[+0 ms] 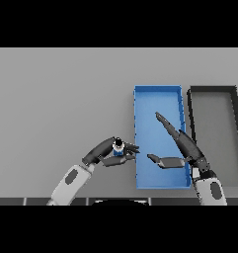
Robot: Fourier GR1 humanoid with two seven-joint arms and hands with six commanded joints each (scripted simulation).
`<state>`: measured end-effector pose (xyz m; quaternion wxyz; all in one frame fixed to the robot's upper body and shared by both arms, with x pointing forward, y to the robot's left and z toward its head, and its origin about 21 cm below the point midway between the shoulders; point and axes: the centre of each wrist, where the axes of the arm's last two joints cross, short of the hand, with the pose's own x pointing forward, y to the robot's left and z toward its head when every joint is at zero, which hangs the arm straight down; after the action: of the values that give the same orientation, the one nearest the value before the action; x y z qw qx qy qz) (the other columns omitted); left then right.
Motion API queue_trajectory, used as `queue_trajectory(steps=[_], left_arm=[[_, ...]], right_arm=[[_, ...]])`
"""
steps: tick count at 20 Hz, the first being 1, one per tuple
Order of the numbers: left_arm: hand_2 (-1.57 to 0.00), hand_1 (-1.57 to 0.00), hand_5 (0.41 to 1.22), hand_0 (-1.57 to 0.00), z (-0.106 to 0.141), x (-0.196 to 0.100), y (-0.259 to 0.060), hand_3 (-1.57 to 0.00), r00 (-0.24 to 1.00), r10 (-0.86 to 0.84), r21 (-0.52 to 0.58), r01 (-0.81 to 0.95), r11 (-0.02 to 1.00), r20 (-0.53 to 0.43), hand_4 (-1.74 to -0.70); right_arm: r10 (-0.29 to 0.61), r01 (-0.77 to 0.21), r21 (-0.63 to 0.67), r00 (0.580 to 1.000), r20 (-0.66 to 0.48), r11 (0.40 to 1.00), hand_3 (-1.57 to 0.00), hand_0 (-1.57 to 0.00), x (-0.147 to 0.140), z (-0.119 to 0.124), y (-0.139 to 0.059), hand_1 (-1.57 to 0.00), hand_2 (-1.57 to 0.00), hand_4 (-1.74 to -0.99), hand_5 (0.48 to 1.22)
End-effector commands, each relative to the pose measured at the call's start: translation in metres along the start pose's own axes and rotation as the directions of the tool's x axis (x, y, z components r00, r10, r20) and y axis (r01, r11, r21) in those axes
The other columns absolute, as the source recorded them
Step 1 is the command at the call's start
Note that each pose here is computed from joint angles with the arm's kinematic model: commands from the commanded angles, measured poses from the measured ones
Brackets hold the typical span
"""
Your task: Pick up the blue pipe and place it into the blue bin.
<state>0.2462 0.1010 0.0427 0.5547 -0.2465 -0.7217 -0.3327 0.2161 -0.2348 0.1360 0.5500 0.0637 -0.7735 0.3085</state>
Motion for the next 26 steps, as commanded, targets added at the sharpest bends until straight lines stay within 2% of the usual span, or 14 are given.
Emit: queue_trajectory(steps=[1,5,9,10,16,19,21,22,23,24,25,26], left_arm=[[-1.57,-1.57,1.221,-1.57,-0.001,0.002,0.0,-1.57,1.0,0.002,0.003,-0.002,1.0,0.008,-1.47],[-1.57,-1.57,1.221,-1.57,-0.004,0.003,0.002,-1.57,1.0,-0.013,0.0,0.013,1.0,-0.002,-1.47],[-1.57,-1.57,1.221,-1.57,-0.003,0.002,0.003,-1.57,1.0,-0.009,-0.002,0.009,1.0,-0.002,-1.47],[-1.57,-1.57,1.221,-1.57,-0.006,0.003,0.0,-1.57,1.0,-0.012,-0.005,0.012,1.0,-0.005,-1.47],[-1.57,-1.57,1.221,-1.57,-0.007,0.002,0.005,-1.57,1.0,0.02,-0.027,-0.02,0.999,0.002,-1.48],[-1.57,-1.57,1.221,-1.57,-0.008,0.0,0.005,-1.57,0.999,0.043,-0.052,-0.044,0.998,-0.006,-1.46],[-1.57,-1.57,1.221,-1.57,-0.006,0.0,0.008,-1.57,1.0,0.024,-0.049,-0.023,0.999,0.013,-1.46],[-1.57,-1.57,1.221,-1.57,-0.005,-0.002,0.01,-1.57,0.999,0.034,-0.053,-0.034,0.998,0.011,-1.46],[-1.57,-1.57,1.221,-1.57,-0.004,-0.002,0.01,-1.57,0.999,0.029,-0.046,-0.03,0.999,-0.012,-1.51],[-1.54,-1.57,1.221,-1.57,-0.005,-0.001,0.007,-1.3,0.999,0.039,-0.045,-0.04,0.998,-0.027,-1.56],[-1.53,-1.57,1.221,-1.57,-0.005,-0.002,0.008,-1.14,0.998,0.042,-0.037,-0.044,0.998,-0.043,-1.6],[-1.54,-1.57,1.221,-1.57,-0.008,-0.001,0.007,-1.16,0.998,0.039,-0.036,-0.041,0.999,-0.043,-1.63]], right_arm=[[0.019,-0.019,0.048,1.0,-0.011,0.999,0.0,0.0,0.006,-0.003,0.002,0.0,0.0,-1.205,0.539],[0.036,-0.035,0.176,0.999,-0.003,0.984,0.0,0.0,0.021,-0.022,0.007,0.0,0.0,-1.256,0.523],[-0.011,0.012,0.28,1.0,-0.004,0.96,0.0,0.0,0.031,-0.04,0.018,0.0,0.0,-1.232,0.525],[-0.019,0.011,0.308,1.0,0.025,0.951,0.0,0.0,0.036,-0.047,0.021,0.0,0.0,-1.227,0.528],[0.004,-0.016,0.427,1.0,0.03,0.904,0.0,0.0,0.045,-0.082,0.041,0.0,0.0,-1.192,0.514],[-0.005,0.004,0.47,1.0,0.002,0.883,0.0,0.0,0.043,-0.099,0.053,0.0,0.0,-1.208,0.512],[-0.008,0.0,0.486,1.0,0.014,0.874,-0.01,0.0,0.045,-0.107,0.052,-0.03,-0.05,-1.215,0.513],[-0.01,0.002,0.496,1.0,0.013,0.868,-0.05,-0.02,0.045,-0.111,0.053,-0.11,-0.13,-1.222,0.517],[-0.01,0.003,0.516,1.0,0.01,0.856,-0.14,-0.17,0.045,-0.112,0.058,-0.24,-0.25,-1.255,0.519],[-0.003,-0.004,0.525,1.0,0.012,0.851,-0.31,-0.4,0.045,-0.116,0.061,-0.44,-0.43,-1.303,0.52],[0.012,-0.016,0.525,1.0,0.011,0.851,-0.5,-0.63,0.045,-0.119,0.062,-0.65,-0.66,-1.383,0.523],[0.015,-0.023,0.526,1.0,0.021,0.85,-0.66,-0.82,0.045,-0.121,0.064,-0.84,-0.84,-1.446,0.527]])
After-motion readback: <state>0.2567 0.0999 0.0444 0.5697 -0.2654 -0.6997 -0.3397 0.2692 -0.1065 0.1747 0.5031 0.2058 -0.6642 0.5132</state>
